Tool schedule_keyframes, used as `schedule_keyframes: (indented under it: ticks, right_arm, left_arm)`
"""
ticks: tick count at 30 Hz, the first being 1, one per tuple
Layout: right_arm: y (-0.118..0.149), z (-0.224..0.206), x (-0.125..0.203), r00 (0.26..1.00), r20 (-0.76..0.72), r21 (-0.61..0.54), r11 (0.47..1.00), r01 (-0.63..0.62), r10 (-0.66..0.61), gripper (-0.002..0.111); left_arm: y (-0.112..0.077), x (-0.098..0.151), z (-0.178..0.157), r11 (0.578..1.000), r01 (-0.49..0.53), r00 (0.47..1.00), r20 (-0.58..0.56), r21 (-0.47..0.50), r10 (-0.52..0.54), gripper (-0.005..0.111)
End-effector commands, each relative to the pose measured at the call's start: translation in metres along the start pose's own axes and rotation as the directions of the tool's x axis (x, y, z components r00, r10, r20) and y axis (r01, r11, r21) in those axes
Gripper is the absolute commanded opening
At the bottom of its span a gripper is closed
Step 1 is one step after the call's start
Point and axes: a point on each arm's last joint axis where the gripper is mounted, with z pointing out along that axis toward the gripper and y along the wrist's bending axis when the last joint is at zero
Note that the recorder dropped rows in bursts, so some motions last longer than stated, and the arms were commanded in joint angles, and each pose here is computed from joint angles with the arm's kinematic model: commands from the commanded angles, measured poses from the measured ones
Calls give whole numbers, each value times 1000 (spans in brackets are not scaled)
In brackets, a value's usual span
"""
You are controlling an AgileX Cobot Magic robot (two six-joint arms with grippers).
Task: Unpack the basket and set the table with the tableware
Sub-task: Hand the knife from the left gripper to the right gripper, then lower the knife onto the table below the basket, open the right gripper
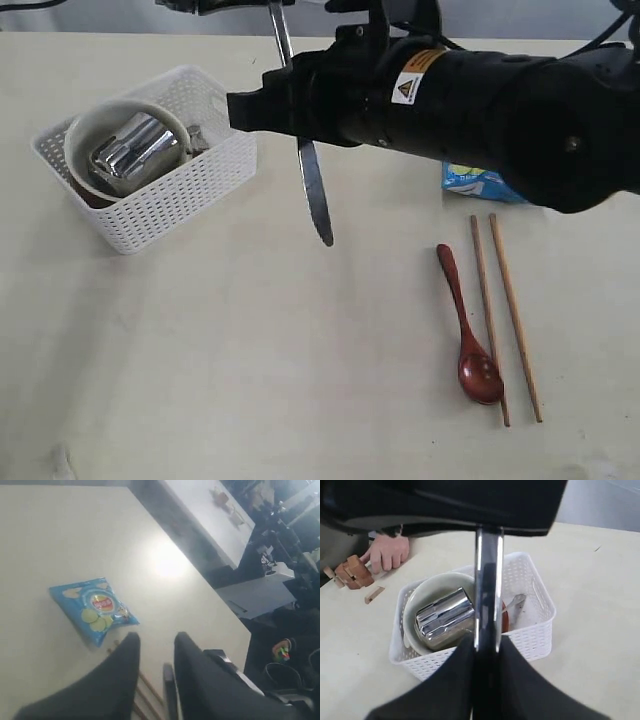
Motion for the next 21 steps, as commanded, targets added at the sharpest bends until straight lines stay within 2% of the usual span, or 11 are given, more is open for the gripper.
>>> schedule_keyframes:
  ticks: [1,6,8,12,14,16,18,21]
  right_arm:
    - [-1,-1,-3,999,14,6,999,-38,38,0]
    - [-2,-1,5,993,-63,17,995,-95,96,0]
    - [-2,-1,9,985,-111,25,991,-130,132,0]
    - [0,-2,19,945,-253,49,978,-204,209,0]
    - [-1,5,15,901,-360,76,971,-228,240,0]
    - [-2,27,11,806,-520,126,959,-253,281,0]
    - [-1,47,16,731,-599,175,944,-278,327,0]
    - [8,74,37,654,-664,226,931,-287,363,0]
  left_arm:
    - [4,-1,-1,999,3,1000,21,-50,-2,45]
    - [21,-9,-11,985,20,996,92,-173,-4,61]
    - [29,-11,-21,982,28,995,102,-189,-9,62]
    - [44,-9,-43,974,-8,999,44,-227,19,60]
    - [47,-7,-49,974,-19,1000,18,-228,24,54]
    - [46,-5,-51,980,-17,1000,-1,-200,17,27]
    - [46,-5,-51,978,-47,999,-8,-205,46,0]
    - [49,-6,-51,969,-76,997,-9,-236,76,0]
